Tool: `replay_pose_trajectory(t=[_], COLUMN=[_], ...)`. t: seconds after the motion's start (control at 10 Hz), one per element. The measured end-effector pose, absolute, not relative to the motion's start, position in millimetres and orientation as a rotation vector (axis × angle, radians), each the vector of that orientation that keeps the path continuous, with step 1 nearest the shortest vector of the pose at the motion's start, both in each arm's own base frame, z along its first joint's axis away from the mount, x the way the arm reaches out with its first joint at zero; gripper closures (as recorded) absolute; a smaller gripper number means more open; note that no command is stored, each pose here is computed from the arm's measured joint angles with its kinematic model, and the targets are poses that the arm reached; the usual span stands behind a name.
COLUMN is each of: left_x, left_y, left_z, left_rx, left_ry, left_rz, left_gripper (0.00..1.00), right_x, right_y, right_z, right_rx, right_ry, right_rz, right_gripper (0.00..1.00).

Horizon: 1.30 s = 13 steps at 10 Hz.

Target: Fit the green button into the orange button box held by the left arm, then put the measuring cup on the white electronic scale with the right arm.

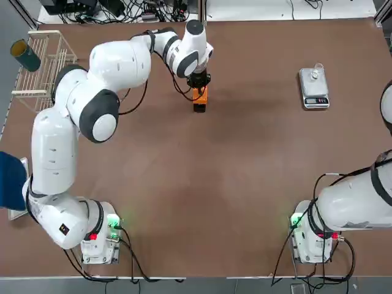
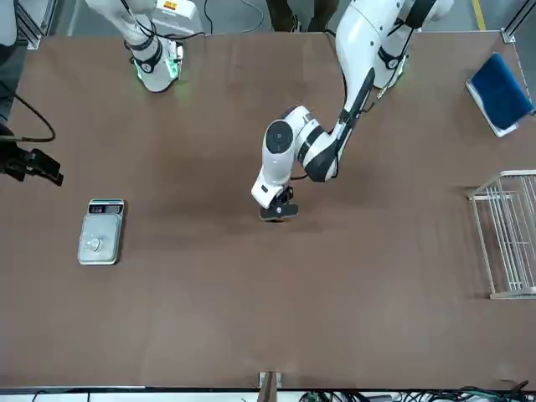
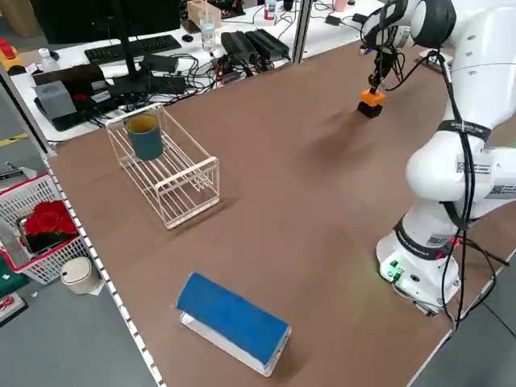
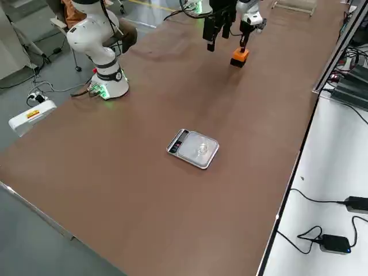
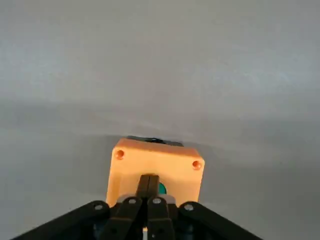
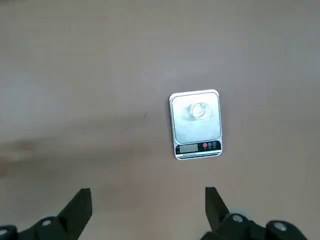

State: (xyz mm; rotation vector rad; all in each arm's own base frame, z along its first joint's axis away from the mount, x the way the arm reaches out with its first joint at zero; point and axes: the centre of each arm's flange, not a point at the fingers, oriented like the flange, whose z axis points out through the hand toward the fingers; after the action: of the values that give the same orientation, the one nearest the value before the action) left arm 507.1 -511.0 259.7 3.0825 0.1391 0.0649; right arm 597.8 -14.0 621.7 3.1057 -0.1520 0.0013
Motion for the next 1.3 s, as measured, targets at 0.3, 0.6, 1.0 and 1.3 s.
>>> replay_pose_trajectory(t=[0.3,0.6,1.0,1.3], left_x=[515,537,569,588], left_y=[-505,-474,-384,-292], left_z=[280,337,420,489], left_rx=[3.064,3.061,3.137,3.149], left_ry=[0.166,0.248,0.343,0.384], left_rz=[0.085,0.116,0.072,0.091], left_gripper=[0.99,0.96,0.48,0.07], right_x=[598,597,596,594], right_y=[-11,-5,4,5], right_z=[622,623,627,630], right_rx=[3.107,3.110,3.112,3.113], right_ry=[-0.143,-0.127,-0.104,-0.101], right_rz=[0.003,0.005,0.015,0.023], right_gripper=[0.00,0.00,0.00,0.00])
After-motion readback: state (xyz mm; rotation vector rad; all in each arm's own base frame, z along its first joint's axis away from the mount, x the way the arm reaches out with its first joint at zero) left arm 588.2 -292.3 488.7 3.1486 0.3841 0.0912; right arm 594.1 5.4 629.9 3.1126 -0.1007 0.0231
